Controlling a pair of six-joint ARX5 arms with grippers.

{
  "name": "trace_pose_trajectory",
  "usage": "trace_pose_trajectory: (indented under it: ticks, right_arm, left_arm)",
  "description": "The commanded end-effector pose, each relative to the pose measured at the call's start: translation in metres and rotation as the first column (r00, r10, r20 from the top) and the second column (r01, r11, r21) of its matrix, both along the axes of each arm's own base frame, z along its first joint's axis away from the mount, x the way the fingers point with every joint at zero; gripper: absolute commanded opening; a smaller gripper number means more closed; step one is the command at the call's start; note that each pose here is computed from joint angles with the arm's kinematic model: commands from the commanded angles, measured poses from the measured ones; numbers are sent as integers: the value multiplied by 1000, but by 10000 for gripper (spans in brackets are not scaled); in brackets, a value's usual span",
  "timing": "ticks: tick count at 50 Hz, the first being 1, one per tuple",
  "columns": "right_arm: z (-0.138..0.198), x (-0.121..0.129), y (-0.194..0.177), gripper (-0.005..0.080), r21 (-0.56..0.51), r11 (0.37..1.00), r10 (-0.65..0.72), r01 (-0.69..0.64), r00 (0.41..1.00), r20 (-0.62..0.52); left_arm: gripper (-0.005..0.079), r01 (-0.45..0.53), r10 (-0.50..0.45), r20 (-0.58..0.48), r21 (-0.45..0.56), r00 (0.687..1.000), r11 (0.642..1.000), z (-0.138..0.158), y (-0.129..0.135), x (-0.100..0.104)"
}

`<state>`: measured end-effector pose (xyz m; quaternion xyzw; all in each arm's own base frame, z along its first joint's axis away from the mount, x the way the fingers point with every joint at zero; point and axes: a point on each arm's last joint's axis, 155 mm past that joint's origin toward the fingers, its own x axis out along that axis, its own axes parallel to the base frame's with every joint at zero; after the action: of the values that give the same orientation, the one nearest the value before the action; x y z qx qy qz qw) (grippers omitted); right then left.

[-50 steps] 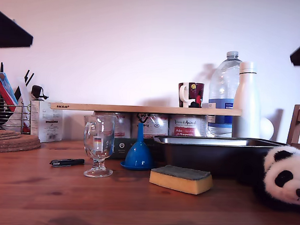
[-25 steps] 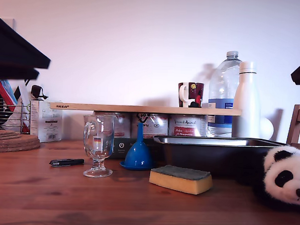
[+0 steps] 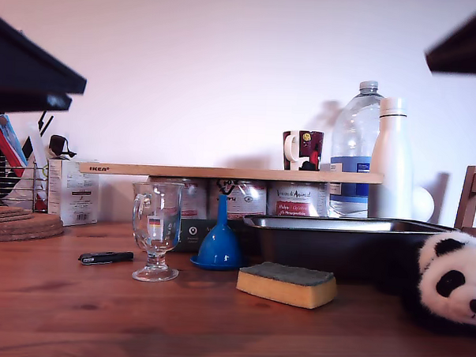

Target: Pick up the glass cup and place it on the shelf at the back

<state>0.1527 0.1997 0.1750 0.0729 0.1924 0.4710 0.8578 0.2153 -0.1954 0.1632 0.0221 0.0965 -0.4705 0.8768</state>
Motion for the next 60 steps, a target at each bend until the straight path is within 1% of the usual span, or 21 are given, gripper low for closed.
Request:
trace_pose_trajectory:
  ticks: [1,6,11,24,30,34,37,45,52,60]
  right_arm:
    - [2,-5,6,-12,-4,999,37,-37,999,23]
    - [4,-12,14,-12,-5,996,84,-84,996,33]
    - [-3,-17,20,-12,-28,993,117,-116,993,20]
    - [-18,-16,25,-12,-66,989,128,-130,991,-29]
    - [-13,-14,28,-12,-58,989,134,-134,991,-3]
    - [-6,-12,32,-12,-46,989,144,-143,989,33]
    - [2,-9,36,-12,-41,989,146,-143,985,89]
    - [6,8,39,-12,-51,996,78,-72,987,142]
    - [-2,28,38,-12,-91,996,-11,26,987,158]
    - [-19,36,46,-12,-128,991,-18,34,992,121]
  left_arm:
    - [531,11,-11,2,19,1000,1000,-8,1,1]
    - [531,34,-34,0,31,999,999,-15,0,4]
    - [531,55,-55,5,22,998,998,-16,-1,9]
    - [531,65,-64,-19,5,998,998,-31,7,28]
    - [530,105,-106,-14,-19,994,994,-35,7,32]
    - [530,119,-119,-18,-25,993,993,-41,8,35]
    - [530,119,-119,-21,-25,993,993,-46,9,38]
    - [519,131,-131,-3,-21,991,991,-55,7,45]
    - [474,131,-131,-24,-21,991,991,-65,6,55]
    - [474,130,-131,-32,-21,991,991,-69,4,68]
